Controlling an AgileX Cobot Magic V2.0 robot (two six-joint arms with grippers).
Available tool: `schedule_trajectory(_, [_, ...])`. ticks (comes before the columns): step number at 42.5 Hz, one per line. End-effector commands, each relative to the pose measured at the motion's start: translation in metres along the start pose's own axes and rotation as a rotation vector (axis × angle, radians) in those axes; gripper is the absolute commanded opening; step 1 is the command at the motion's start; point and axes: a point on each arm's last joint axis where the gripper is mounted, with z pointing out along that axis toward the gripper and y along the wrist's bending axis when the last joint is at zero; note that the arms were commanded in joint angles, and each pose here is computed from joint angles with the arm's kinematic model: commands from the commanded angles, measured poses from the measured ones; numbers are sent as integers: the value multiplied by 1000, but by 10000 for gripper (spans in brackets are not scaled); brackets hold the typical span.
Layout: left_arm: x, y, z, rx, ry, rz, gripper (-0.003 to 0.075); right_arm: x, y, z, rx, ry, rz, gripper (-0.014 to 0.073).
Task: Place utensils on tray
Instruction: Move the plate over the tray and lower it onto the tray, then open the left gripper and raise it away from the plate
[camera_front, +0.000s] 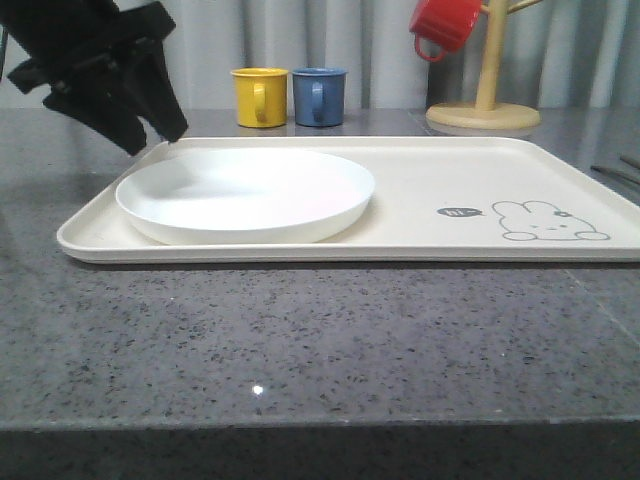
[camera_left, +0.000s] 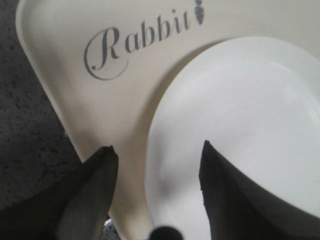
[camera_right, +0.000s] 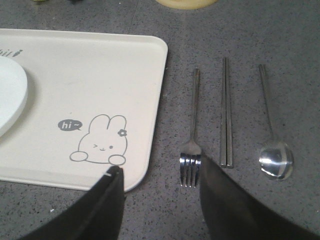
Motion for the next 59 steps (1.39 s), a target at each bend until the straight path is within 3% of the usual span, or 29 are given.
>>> schedule_trajectory(1, [-12, -36, -56, -3, -154, 95, 388, -16, 0, -5, 8, -95, -5, 385])
schedule_trajectory(10, [12, -95, -106, -85, -207, 311, 388, -16, 0, -5, 8, -95, -5, 385])
schedule_trajectory(20, [78, -136, -151, -142, -302, 433, 388, -16, 0, -5, 8, -95, -5, 385])
schedule_trajectory(37, [186, -118, -183, -133, -426, 413, 388, -16, 0, -5, 1, -95, 5, 385])
schedule_trajectory(51, [199, -115, -192, -128, -467, 414, 388, -23, 2, -7, -12, -131, 22, 385])
schedule_trajectory(59, [199, -115, -192, -128, -467, 414, 388, -47, 0, 9, 18, 27, -26, 385])
